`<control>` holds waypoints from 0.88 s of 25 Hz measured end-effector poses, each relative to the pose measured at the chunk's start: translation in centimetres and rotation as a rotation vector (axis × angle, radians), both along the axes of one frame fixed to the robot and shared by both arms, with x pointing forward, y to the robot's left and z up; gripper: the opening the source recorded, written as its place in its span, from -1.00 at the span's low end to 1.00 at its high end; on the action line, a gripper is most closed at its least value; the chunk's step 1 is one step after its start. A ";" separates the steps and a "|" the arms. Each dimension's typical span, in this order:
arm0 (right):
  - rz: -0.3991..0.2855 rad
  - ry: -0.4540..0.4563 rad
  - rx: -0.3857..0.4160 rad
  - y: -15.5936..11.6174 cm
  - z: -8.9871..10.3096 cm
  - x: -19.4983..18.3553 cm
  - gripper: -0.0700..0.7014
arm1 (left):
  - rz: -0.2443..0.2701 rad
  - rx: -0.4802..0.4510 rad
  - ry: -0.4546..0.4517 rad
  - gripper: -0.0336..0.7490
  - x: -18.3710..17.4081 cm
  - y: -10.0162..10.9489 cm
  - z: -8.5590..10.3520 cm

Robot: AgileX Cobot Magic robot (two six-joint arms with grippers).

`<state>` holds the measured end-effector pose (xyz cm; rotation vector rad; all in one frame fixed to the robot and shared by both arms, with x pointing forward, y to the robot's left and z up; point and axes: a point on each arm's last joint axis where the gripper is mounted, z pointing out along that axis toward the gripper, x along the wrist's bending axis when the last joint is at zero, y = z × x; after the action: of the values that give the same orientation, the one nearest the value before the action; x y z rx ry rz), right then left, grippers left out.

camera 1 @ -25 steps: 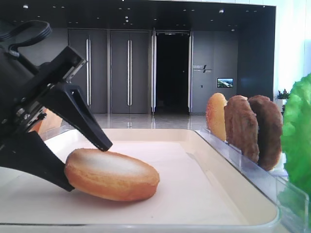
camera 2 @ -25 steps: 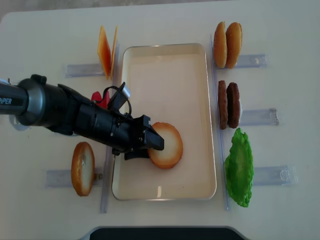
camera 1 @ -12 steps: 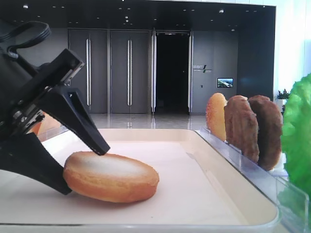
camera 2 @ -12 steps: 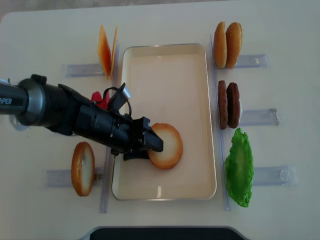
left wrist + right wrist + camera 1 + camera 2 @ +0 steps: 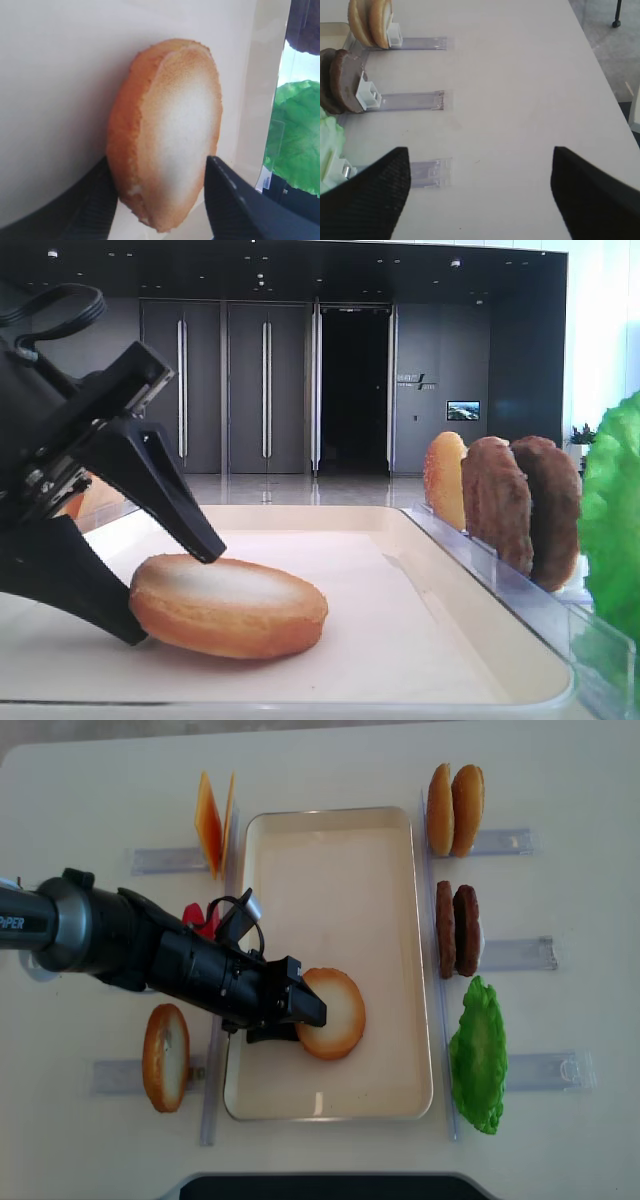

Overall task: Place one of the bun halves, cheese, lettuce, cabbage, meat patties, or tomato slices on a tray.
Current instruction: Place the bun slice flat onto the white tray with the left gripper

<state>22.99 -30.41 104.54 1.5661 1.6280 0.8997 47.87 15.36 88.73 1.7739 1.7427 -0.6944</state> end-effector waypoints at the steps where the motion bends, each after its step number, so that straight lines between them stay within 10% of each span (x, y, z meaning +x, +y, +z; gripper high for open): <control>1: 0.000 0.000 0.000 0.0 0.0 0.0 0.68 | 0.000 0.000 0.001 0.16 0.0 0.0 0.0; 22: 0.000 0.000 0.000 0.0 0.0 0.0 0.68 | -0.031 0.014 0.020 0.16 -0.2 0.1 0.0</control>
<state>22.99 -30.41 104.54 1.5661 1.6280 0.8997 47.64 15.42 88.71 1.8132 1.7408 -0.7166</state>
